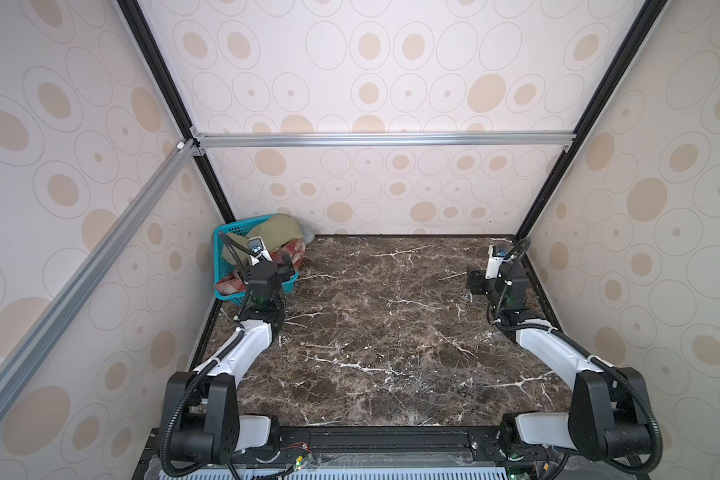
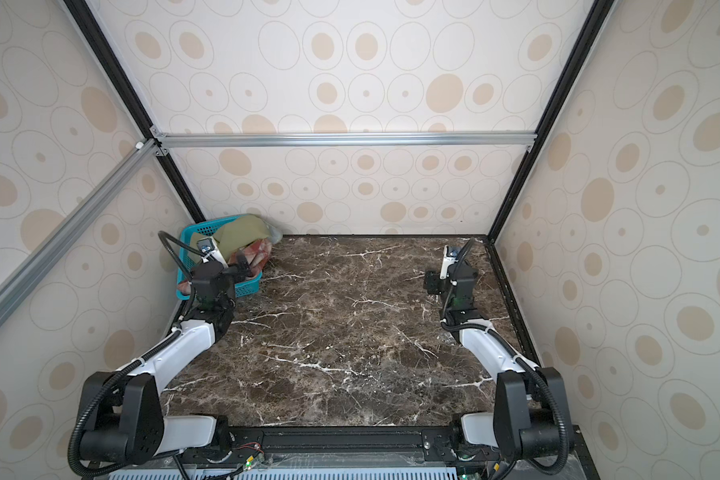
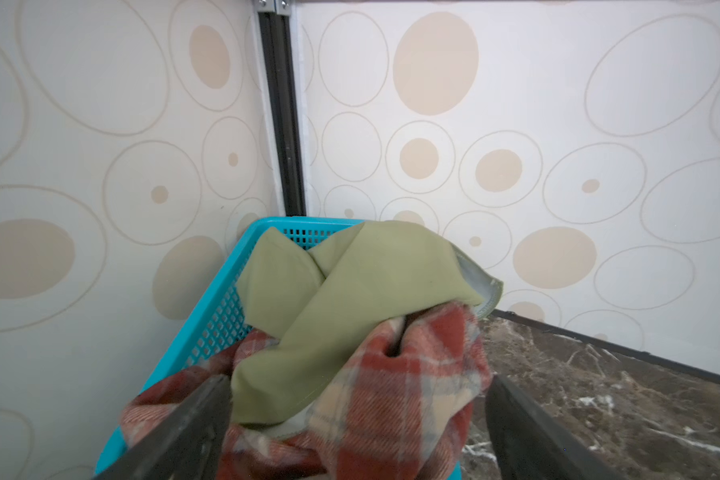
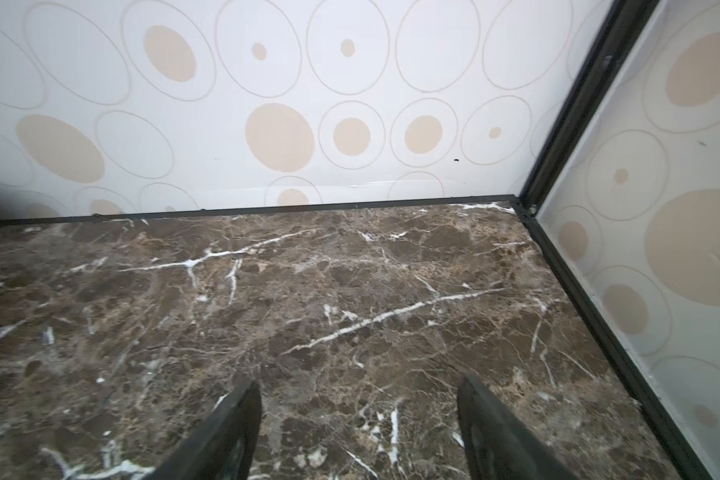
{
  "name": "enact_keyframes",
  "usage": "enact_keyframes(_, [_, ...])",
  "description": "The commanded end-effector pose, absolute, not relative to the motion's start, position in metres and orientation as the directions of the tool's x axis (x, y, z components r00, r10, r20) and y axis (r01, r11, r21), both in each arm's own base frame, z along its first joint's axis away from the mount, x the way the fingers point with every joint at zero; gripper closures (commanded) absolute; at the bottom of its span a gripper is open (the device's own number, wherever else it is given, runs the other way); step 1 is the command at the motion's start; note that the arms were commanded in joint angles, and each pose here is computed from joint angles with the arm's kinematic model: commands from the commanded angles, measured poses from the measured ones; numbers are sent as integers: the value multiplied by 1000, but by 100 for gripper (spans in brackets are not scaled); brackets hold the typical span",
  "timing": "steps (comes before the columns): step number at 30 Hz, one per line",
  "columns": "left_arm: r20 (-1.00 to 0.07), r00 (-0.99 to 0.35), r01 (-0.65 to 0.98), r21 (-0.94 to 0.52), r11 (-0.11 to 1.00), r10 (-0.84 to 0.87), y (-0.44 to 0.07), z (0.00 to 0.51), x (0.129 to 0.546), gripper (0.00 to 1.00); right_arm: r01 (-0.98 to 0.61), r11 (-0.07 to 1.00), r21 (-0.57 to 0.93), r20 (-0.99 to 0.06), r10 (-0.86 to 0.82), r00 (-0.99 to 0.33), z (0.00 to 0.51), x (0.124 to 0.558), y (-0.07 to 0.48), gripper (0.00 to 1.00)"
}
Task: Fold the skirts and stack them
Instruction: 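Reach the left gripper into the teal basket and grasp the plaid skirt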
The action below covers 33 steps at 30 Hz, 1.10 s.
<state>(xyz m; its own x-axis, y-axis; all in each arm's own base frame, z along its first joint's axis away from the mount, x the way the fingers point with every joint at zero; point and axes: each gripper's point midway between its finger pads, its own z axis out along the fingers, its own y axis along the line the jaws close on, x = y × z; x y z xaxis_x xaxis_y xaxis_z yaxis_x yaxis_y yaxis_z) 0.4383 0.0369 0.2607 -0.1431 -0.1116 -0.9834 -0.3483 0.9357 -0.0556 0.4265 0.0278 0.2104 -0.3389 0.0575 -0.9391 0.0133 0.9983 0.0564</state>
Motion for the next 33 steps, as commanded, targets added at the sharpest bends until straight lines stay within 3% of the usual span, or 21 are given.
enact_keyframes(1, [-903,-395,-325,-33,945,-167,33,224,452,3,-37,989,144,-847,104,-522,171,410,48,24])
enact_keyframes(8, [-839,-467,-300,-148,942,-280,46,204,486,4,-71,972,223,-824,149,-547,166,405,65,24])
enact_keyframes(14, [-780,-559,-284,-140,948,-283,40,172,499,20,-67,968,240,-829,169,-533,168,403,65,24])
enact_keyframes(18, [-777,-556,-282,-156,947,-294,38,163,500,33,-70,967,245,-824,170,-540,170,405,67,24])
enact_keyframes(22, [-772,-564,-260,-170,950,-293,33,159,501,56,-76,964,255,-824,176,-539,172,406,69,24])
enact_keyframes(26, [-775,-561,-257,-173,951,-293,33,165,504,100,-79,963,257,-829,178,-530,177,410,69,24])
enact_keyframes(33, [-868,-422,-259,-163,952,-264,42,263,508,100,-108,949,295,-829,198,-523,195,412,77,24])
